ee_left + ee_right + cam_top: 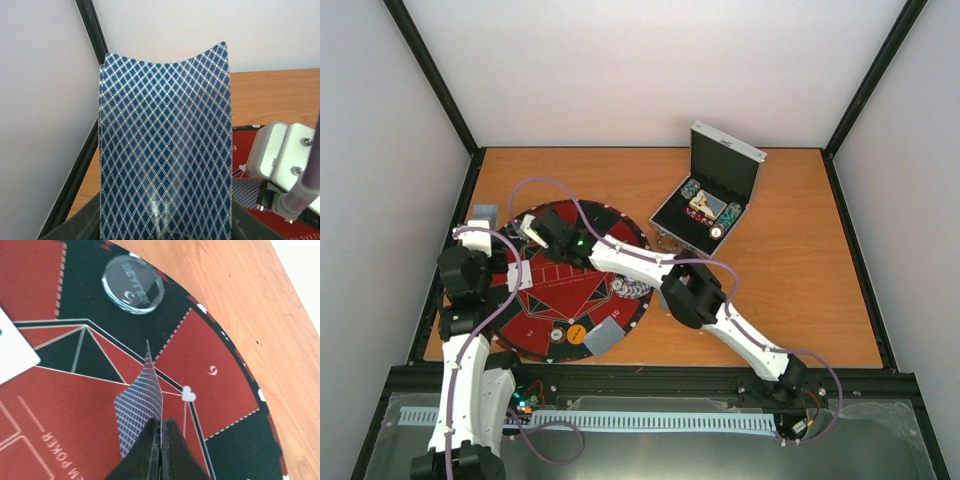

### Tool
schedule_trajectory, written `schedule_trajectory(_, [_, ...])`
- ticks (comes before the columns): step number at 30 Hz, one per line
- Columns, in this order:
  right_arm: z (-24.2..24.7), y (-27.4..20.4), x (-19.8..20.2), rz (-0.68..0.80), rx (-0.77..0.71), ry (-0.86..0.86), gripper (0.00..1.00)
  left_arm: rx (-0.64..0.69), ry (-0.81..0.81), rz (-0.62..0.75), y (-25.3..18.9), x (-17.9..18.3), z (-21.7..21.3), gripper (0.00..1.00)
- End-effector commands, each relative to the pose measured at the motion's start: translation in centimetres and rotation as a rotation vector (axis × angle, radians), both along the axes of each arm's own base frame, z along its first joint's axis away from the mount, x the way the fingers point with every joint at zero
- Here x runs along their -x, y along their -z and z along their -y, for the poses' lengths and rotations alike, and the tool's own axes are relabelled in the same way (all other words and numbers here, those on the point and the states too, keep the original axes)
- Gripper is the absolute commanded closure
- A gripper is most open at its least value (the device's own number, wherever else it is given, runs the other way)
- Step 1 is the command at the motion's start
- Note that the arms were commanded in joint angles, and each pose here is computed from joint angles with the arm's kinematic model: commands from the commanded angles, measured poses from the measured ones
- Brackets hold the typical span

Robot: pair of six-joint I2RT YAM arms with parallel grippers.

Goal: Distribute texas hold em gaming equipment

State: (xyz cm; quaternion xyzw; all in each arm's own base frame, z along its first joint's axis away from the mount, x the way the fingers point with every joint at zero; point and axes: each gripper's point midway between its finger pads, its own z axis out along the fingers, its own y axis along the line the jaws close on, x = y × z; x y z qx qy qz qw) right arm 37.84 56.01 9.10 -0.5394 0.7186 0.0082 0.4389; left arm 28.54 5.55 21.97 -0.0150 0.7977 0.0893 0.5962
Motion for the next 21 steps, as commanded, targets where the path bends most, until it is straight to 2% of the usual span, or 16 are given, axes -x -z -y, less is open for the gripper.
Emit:
schedule_trajectory(1, [0.2,-6.8,-0.6,-0.033,-0.173,0.017,0.97,-0.007,-0.004,0.078,-2.8,-0.2,-0.2,0.61])
schedule_trajectory(6, [1.8,-8.7,-1.6,-0.026,-0.207,0.049,0.97,0.004,0.004,0.079,-2.7,-0.2,0.0,0.6])
schedule_trajectory(9, [2.1,-8.1,-2.0,0.015,-0.177,0.086,0.97,0.002,-0.005,0.083,-2.9,-0.2,-0.2,0.61])
schedule_trajectory(16, [1.5,-1.1,-0.8,0.132,0.089,0.077,0.97,-0.023,-0.043,0.097,-3.6,-0.1,-0.9,0.61])
schedule_trajectory(21, [-0.4,2.1,2.6,0.113,0.164,-0.027,0.97,-0.032,-0.051,0.11,-3.9,-0.2,-1.0,0.61])
